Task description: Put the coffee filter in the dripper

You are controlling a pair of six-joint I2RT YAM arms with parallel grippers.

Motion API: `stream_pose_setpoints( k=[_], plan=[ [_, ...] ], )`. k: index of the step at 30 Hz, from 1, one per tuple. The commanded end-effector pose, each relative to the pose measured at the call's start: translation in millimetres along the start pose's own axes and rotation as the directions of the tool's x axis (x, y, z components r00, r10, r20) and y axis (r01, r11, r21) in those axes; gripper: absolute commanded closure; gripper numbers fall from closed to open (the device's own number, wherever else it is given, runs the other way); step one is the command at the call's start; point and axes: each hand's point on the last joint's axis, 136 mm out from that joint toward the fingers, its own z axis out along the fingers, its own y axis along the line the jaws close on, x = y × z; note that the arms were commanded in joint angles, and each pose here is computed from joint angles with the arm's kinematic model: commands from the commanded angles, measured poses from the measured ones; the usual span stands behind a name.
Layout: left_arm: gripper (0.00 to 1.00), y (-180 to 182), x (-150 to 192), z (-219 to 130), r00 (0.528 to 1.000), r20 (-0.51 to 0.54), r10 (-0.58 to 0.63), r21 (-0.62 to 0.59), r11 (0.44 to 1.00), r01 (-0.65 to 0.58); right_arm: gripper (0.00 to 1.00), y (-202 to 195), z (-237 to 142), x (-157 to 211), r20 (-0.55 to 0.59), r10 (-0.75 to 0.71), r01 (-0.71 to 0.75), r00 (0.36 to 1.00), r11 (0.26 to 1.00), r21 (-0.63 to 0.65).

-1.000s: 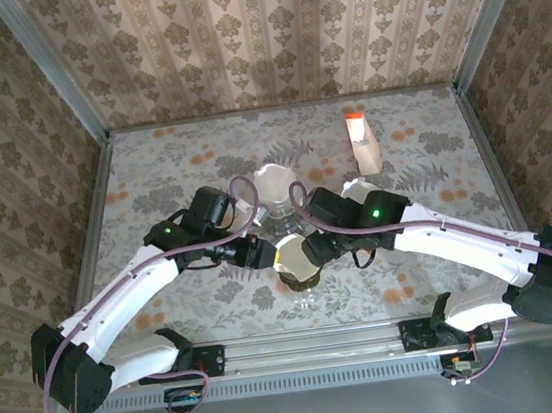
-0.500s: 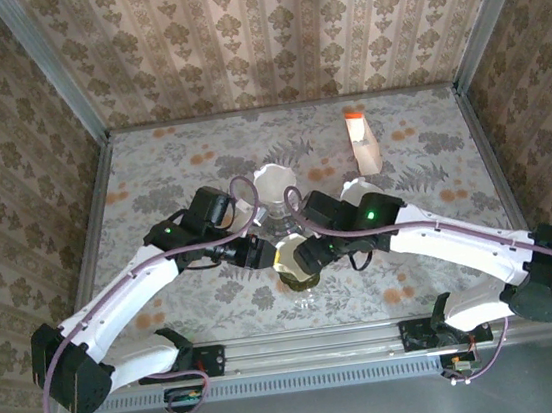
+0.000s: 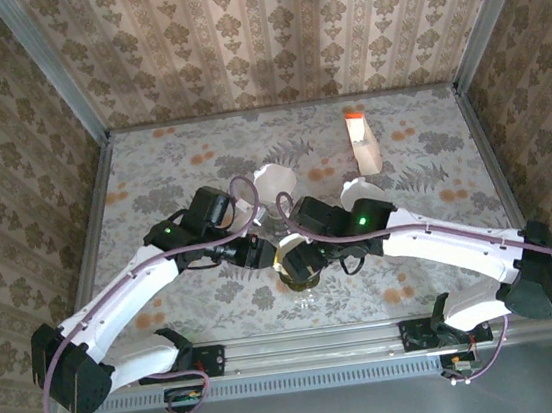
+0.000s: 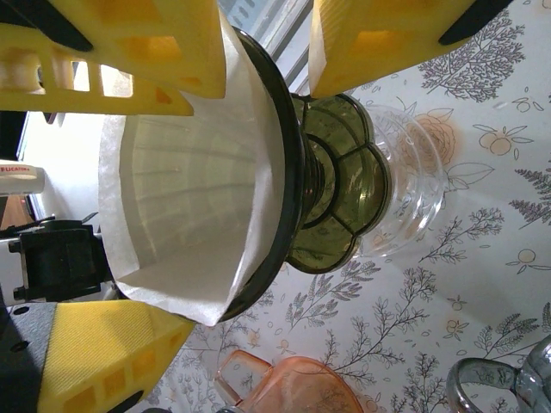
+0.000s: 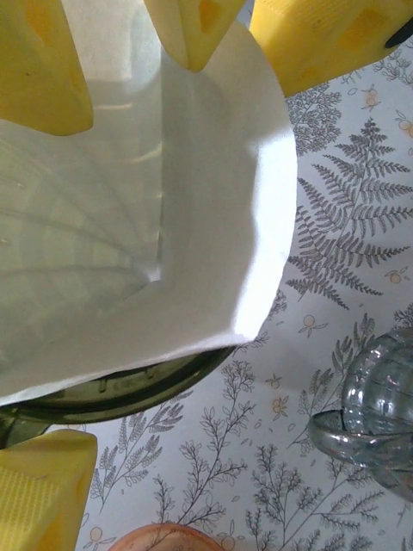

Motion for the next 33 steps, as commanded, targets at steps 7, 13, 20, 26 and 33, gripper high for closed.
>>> stream_pose_setpoints(
  k=[7,13,20,26,33],
  plan=[
    [0.67,-6.3,-2.2,-0.1,1.0,0.006,0.004,0.024,1.0,-0.004,0.11,13.9,9.5,10.8,-0.042,-0.029,0.026,0.999,0.997,-0.07],
    [0.67,-6.7,-1.9,-0.1,1.0,0.005,0.003,0.026,1.0,-0.003,0.11,13.2,9.8,10.4,-0.036,-0.035,0.032,0.999,0.997,-0.068],
    [0.68,-6.9,-2.2,0.0,1.0,0.005,0.004,0.027,1.0,-0.004,0.1,1.2,2.4,6.9,-0.001,-0.008,0.008,1.0,1.0,-0.014],
    [0.68,-6.3,-2.0,1.5,1.0,0.001,0.006,0.027,1.0,-0.006,0.1,-16.8,-13.2,5.3,0.043,0.027,-0.029,0.999,0.999,0.033],
    [0.68,-5.3,-1.0,2.5,1.0,-0.002,0.004,0.026,1.0,-0.004,0.14,-35.0,-17.5,9.5,0.03,0.067,-0.069,0.997,0.994,0.088]
  ],
)
